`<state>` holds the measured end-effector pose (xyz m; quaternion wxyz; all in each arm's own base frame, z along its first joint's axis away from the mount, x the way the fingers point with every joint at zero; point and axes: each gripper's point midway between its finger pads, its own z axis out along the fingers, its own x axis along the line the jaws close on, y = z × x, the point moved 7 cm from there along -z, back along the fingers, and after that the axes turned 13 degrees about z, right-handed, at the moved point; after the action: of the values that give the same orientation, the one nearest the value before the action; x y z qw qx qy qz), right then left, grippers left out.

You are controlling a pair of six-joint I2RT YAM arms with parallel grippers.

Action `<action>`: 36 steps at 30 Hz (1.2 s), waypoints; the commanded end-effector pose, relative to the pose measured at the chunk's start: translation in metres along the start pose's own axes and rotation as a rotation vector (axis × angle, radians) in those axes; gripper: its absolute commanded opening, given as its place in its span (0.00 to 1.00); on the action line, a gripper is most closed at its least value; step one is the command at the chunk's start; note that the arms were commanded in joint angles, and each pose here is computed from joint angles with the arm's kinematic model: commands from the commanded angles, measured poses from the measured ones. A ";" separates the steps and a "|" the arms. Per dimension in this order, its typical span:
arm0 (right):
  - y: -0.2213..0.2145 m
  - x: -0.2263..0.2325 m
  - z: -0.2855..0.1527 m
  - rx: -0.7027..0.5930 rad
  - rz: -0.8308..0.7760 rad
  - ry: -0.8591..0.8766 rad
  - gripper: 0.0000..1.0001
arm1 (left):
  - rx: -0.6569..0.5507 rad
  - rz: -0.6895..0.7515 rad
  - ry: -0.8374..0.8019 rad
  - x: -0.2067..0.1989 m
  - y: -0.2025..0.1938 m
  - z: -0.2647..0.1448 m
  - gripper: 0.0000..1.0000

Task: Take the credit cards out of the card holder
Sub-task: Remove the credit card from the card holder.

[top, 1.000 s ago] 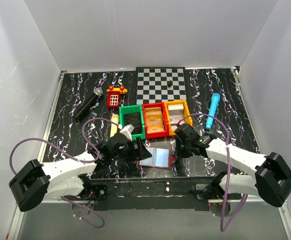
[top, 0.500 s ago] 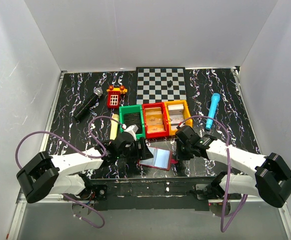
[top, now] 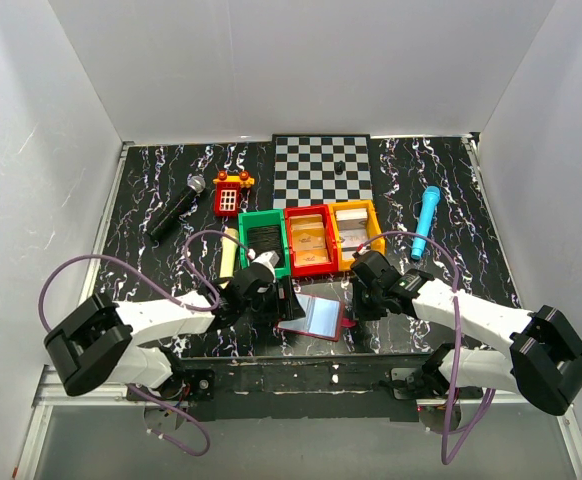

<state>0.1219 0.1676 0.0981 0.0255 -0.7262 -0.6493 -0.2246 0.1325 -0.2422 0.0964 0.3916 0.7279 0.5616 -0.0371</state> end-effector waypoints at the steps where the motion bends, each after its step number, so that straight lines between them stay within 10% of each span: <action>1: 0.002 0.002 -0.002 -0.005 -0.007 0.020 0.01 | -0.003 0.031 -0.024 -0.009 0.007 0.004 0.67; 36: 0.000 -0.003 -0.006 -0.003 -0.015 -0.010 0.01 | 0.028 0.208 -0.243 -0.052 0.006 0.012 0.67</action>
<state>0.1205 0.1692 0.0974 0.0362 -0.7191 -0.6571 -0.2230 0.1195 -0.2847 0.0976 0.4139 0.7846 0.4505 -0.1009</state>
